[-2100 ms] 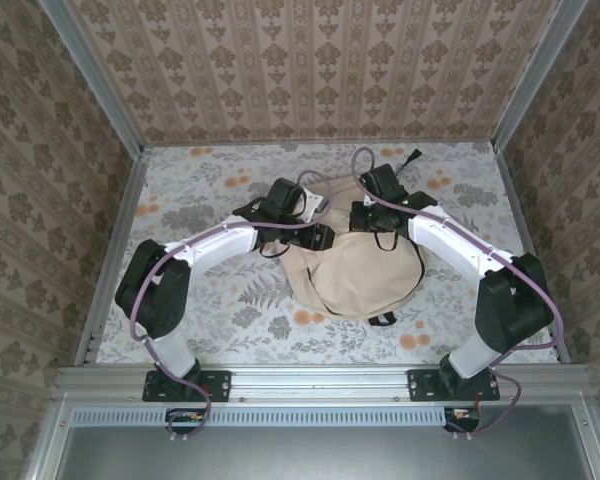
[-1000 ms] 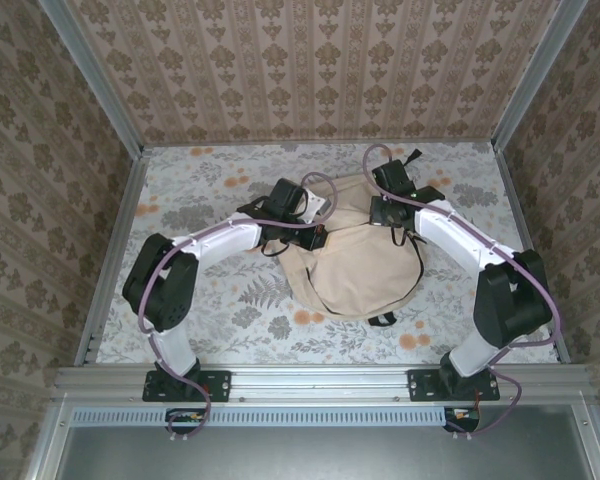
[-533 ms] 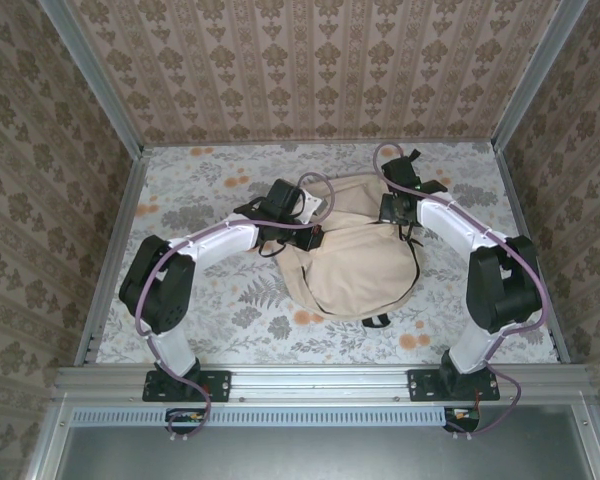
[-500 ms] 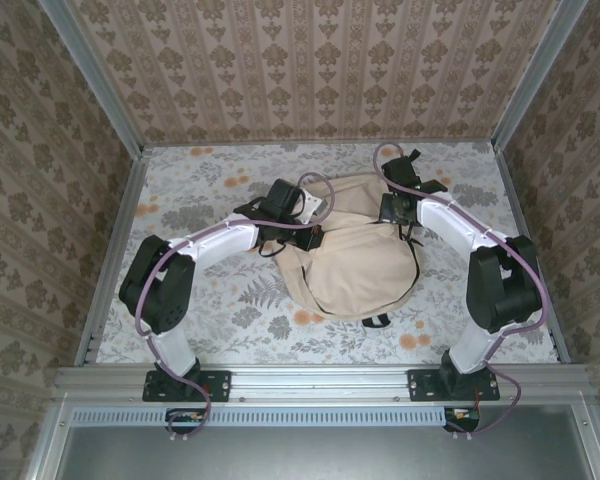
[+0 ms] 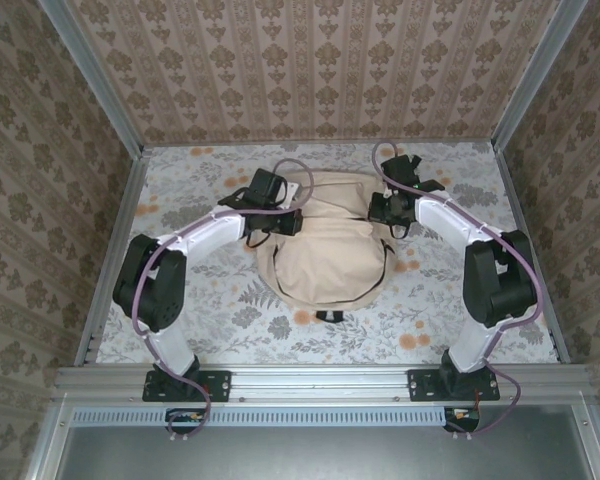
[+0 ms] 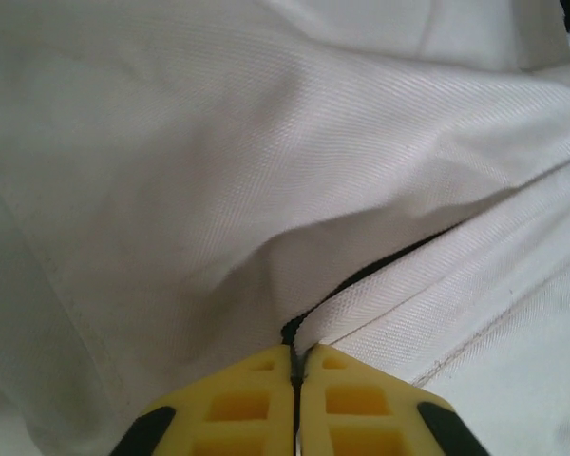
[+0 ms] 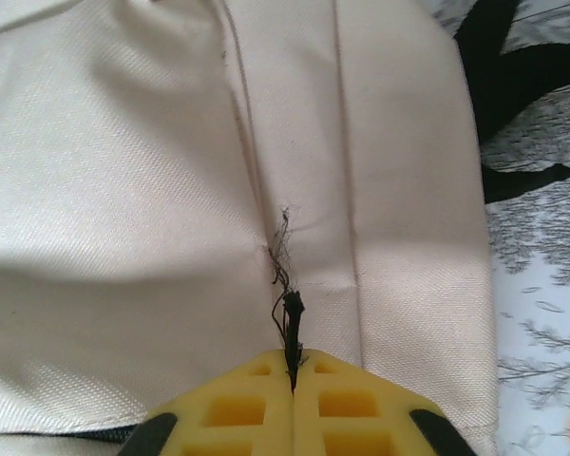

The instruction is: Pack the student bag

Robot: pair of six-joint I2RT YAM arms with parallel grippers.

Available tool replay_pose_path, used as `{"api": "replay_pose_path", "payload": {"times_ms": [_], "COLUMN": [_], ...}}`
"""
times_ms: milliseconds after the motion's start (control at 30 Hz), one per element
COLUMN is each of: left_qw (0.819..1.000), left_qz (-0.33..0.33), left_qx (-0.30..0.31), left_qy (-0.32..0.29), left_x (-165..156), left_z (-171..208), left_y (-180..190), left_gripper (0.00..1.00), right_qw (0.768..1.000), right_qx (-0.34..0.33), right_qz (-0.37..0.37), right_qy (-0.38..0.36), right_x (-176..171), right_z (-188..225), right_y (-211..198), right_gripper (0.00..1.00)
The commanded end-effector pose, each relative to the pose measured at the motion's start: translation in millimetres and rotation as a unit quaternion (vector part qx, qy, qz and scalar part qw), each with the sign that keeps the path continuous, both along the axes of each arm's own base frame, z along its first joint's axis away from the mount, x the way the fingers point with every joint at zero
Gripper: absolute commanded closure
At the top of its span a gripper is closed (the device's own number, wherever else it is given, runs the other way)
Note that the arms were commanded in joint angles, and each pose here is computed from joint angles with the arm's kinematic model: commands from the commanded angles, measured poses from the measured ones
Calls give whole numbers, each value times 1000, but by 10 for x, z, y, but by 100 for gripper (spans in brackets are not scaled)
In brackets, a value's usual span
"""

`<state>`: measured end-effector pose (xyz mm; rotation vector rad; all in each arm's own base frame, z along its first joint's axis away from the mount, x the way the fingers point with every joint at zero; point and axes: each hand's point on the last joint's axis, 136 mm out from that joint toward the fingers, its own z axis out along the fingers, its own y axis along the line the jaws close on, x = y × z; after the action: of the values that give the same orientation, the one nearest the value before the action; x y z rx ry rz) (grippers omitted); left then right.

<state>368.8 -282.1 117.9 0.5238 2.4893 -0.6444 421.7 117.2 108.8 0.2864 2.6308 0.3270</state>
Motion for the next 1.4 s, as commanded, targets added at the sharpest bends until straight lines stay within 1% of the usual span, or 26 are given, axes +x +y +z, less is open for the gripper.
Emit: {"api": "replay_pose_path", "payload": {"times_ms": [0,33,67,133,200,267,333,367,433,533,633,767,833,933,1033,1067,1133,1167,1267,1367], "left_qw": [998,998,998,997,994,989,982,978,962,939,914,866,844,827,820,821,834,838,844,849], "left_qz": [46,45,47,64,94,129,168,191,250,312,369,460,497,516,507,501,474,465,447,420], "left_qx": [-9,-16,-17,-9,4,11,15,21,38,56,73,109,123,135,161,167,168,168,165,159], "left_qy": [-28,-30,-33,-40,-53,-65,-80,-87,-106,-134,-153,-161,-160,-177,-212,-218,-225,-229,-246,-278], "left_x": [145,119,104,94,88,100,98,80,90,8,-101,-303,-408,-480,-488,-481,-433,-410,-372,-311], "left_z": [333,386,439,535,651,746,866,901,959,976,940,782,670,521,428,392,299,258,163,141], "left_y": [207,200,220,304,457,642,869,999,1372,1819,2245,2841,3099,3330,3422,3437,3399,3386,3366,3327], "left_gripper": [64,54,47,35,28,23,18,15,10,2,0,0,0,0,0,0,0,0,0,0], "right_qw": [1000,999,999,997,994,989,984,978,968,949,929,913,909,905,906,907,907,905,901,901], "right_qx": [12,18,21,22,11,-11,-37,-53,-86,-120,-153,-200,-213,-230,-246,-250,-253,-252,-245,-239], "right_qz": [-1,5,7,8,-2,-11,-27,-41,-72,-121,-173,-223,-239,-246,-219,-212,-200,-190,-163,-133], "right_qy": [-21,-31,-44,-73,-110,-145,-172,-196,-225,-267,-288,-277,-267,-258,-266,-264,-273,-284,-320,-336], "right_x": [76,63,43,1,-56,-120,-174,-234,-321,-457,-576,-674,-707,-720,-663,-651,-623,-610,-565,-512], "right_z": [171,260,368,584,830,1036,1175,1321,1428,1527,1497,1264,1108,830,579,503,391,356,329,275], "right_y": [-39,-21,-21,-45,-139,-261,-411,-524,-732,-1023,-1307,-1602,-1698,-1794,-1781,-1770,-1750,-1724,-1638,-1548], "right_gripper": [74,65,55,37,22,12,5,1,0,0,0,0,1,1,0,0,0,0,0,0]}}
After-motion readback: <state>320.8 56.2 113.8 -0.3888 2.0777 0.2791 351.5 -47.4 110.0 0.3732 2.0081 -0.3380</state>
